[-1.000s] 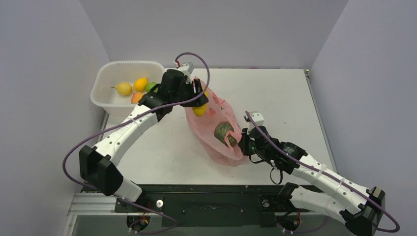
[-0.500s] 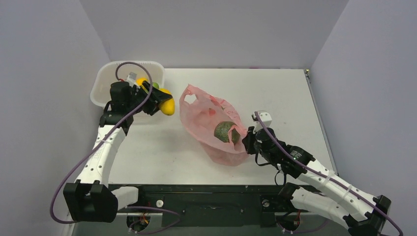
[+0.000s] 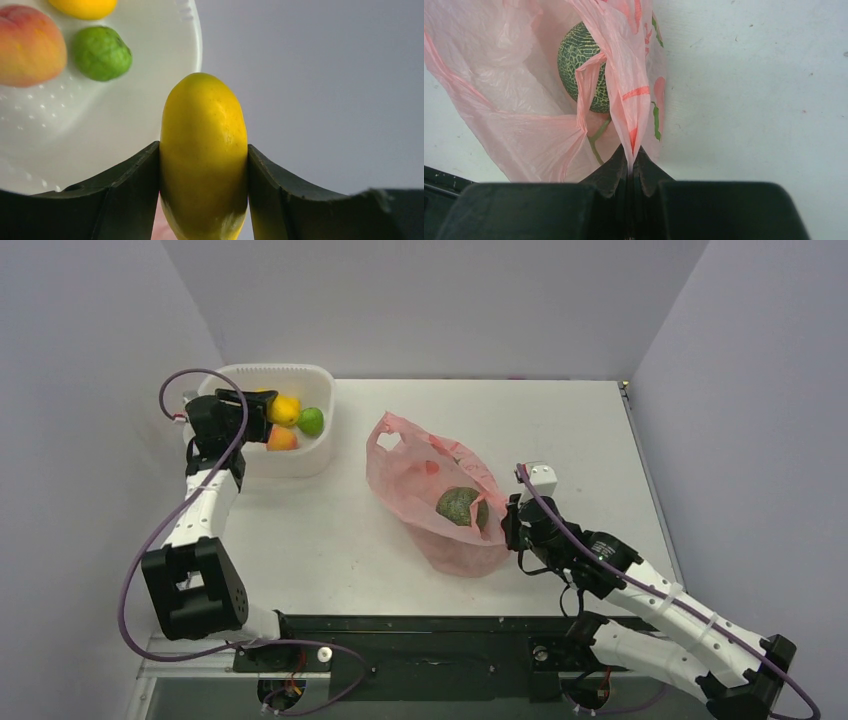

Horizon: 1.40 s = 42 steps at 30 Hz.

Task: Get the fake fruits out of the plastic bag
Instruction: Place the fake fruit in the bin.

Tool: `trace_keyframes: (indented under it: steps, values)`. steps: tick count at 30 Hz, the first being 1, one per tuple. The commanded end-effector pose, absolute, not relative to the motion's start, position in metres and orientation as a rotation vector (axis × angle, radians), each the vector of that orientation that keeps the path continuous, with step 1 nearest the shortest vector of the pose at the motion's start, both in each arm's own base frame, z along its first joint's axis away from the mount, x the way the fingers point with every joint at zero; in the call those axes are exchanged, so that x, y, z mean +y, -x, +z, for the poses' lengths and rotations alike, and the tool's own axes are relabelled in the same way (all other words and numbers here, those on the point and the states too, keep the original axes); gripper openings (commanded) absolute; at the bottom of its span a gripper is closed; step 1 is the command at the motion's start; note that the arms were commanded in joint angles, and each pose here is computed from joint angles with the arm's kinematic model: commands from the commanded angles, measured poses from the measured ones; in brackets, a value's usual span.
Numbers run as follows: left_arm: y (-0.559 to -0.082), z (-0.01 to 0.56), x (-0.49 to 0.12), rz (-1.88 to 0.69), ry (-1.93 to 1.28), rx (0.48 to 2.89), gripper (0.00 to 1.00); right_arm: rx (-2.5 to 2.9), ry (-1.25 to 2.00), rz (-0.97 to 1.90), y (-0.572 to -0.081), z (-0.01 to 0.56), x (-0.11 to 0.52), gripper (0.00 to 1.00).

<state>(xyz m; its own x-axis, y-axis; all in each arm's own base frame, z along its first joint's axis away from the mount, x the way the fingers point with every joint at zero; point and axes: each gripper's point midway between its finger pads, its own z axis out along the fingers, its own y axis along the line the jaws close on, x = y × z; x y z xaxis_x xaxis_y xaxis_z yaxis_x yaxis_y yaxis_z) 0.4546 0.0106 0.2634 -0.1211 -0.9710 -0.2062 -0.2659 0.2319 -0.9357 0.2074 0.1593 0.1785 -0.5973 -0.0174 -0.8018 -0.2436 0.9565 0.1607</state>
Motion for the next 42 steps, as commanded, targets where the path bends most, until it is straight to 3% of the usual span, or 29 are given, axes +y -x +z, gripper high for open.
trace_keyframes:
  steps: [1, 5, 18, 32, 36, 42]
  values:
    - [-0.483, 0.277, 0.068, -0.792, 1.304, 1.391, 0.04, 2.165, 0.154, 0.257, -0.217, 0.197, 0.152, 0.00]
    - [-0.488, 0.234, 0.108, -0.548, 1.431, 1.471, 0.00, 2.180, 0.153, 0.211, -0.219, 0.196, 0.148, 0.00]
    - [-0.505, 0.178, 0.173, 0.062, 1.496, 1.697, 0.03, 2.244, 0.178, 0.082, -0.221, 0.190, 0.136, 0.00]
    - [-0.531, 0.112, 0.192, 0.286, 1.507, 1.820, 0.10, 2.310, 0.166, -0.016, -0.228, 0.184, 0.123, 0.00]
    - [-0.540, 0.100, 0.193, 0.306, 1.499, 1.841, 0.18, 2.327, 0.140, -0.037, -0.229, 0.183, 0.116, 0.00]
    - [-0.539, 0.088, 0.194, 0.324, 1.511, 1.865, 0.40, 2.338, 0.109, -0.045, -0.229, 0.183, 0.110, 0.00]
